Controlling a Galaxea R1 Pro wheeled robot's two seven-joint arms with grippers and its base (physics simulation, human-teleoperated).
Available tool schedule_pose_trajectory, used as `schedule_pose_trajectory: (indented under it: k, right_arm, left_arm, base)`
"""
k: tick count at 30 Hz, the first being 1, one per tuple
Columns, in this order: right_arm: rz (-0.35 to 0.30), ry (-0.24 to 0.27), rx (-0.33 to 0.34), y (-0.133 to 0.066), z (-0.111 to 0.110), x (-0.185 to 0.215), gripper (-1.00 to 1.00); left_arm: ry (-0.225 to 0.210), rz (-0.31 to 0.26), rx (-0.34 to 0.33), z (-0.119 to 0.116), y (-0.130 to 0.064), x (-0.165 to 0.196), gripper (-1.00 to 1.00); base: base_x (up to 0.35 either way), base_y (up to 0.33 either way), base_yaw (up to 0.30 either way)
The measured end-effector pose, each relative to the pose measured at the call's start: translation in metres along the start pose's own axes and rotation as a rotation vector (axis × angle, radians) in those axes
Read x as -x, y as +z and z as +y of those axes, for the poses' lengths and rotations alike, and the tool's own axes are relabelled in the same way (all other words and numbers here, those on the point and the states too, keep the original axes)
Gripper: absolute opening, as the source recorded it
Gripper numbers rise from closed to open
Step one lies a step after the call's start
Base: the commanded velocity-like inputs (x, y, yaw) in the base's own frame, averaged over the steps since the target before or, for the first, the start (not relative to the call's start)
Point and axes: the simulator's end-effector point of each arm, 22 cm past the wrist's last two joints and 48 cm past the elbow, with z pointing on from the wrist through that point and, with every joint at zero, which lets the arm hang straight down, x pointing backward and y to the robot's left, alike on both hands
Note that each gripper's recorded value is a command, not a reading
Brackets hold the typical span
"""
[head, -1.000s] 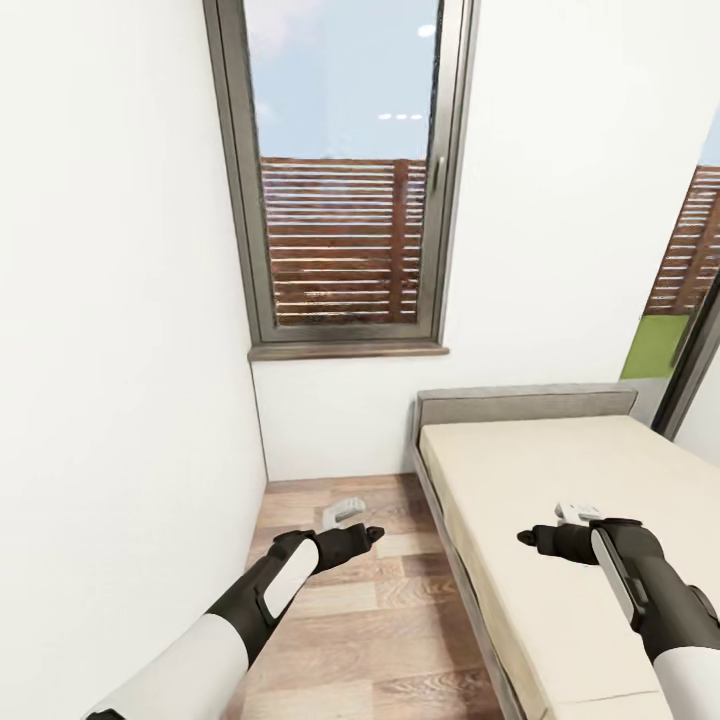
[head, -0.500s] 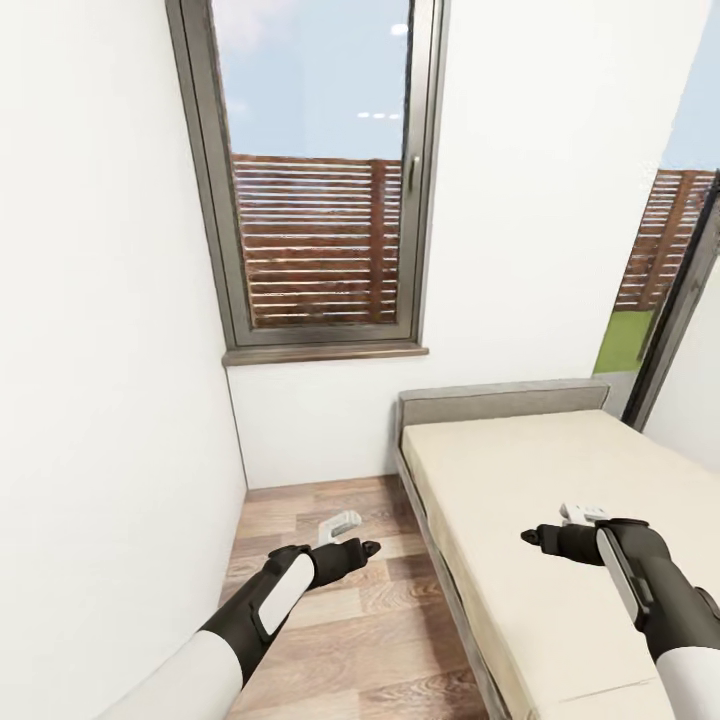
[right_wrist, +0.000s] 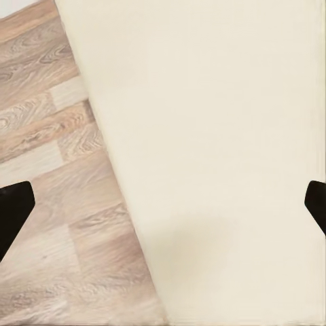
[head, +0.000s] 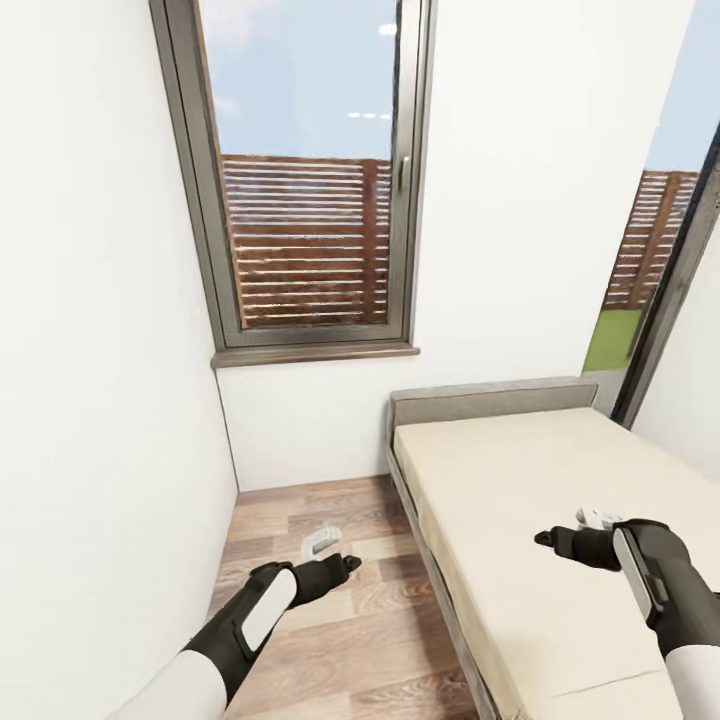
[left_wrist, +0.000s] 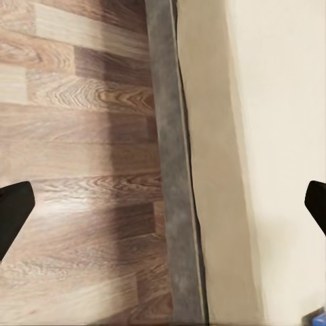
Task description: Put all the toys in the child's room - the three board games (two on the bed and one on the table), the two jigsaw puzzles on the table, and the tennis ball on the table - inside the toy box on the table in the child's room.
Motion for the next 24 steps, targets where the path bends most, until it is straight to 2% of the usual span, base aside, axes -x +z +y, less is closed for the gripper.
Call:
schedule_pose_trajectory:
  k: [6,16,19,24]
  right_arm:
    - [0.032,0.022,-0.002,0.003,-0.004,-0.010,1.00]
    - [0.045,0.025,-0.001,0.006,-0.003,-0.015,1.00]
    - [0.046,0.025,-0.001,0.006,-0.003,-0.015,1.00]
    - [0.048,0.024,-0.004,0.008,-0.004,-0.016,1.00]
  left_arm:
    - [-0.032,0.001,0.022,0.023,-0.003,-0.006,1.00]
    - [-0.044,0.004,0.053,0.048,-0.006,-0.012,1.00]
    - [-0.047,0.006,0.054,0.050,-0.006,-0.013,1.00]
    - [-0.055,0.005,0.034,0.040,-0.005,-0.012,1.00]
  base:
    - [0.002,-0.004,-0.260]
    - [0.000,-0.001,-0.284]
    - [-0.076,0.033,-0.287]
    - [-0.130,0.064,-0.283]
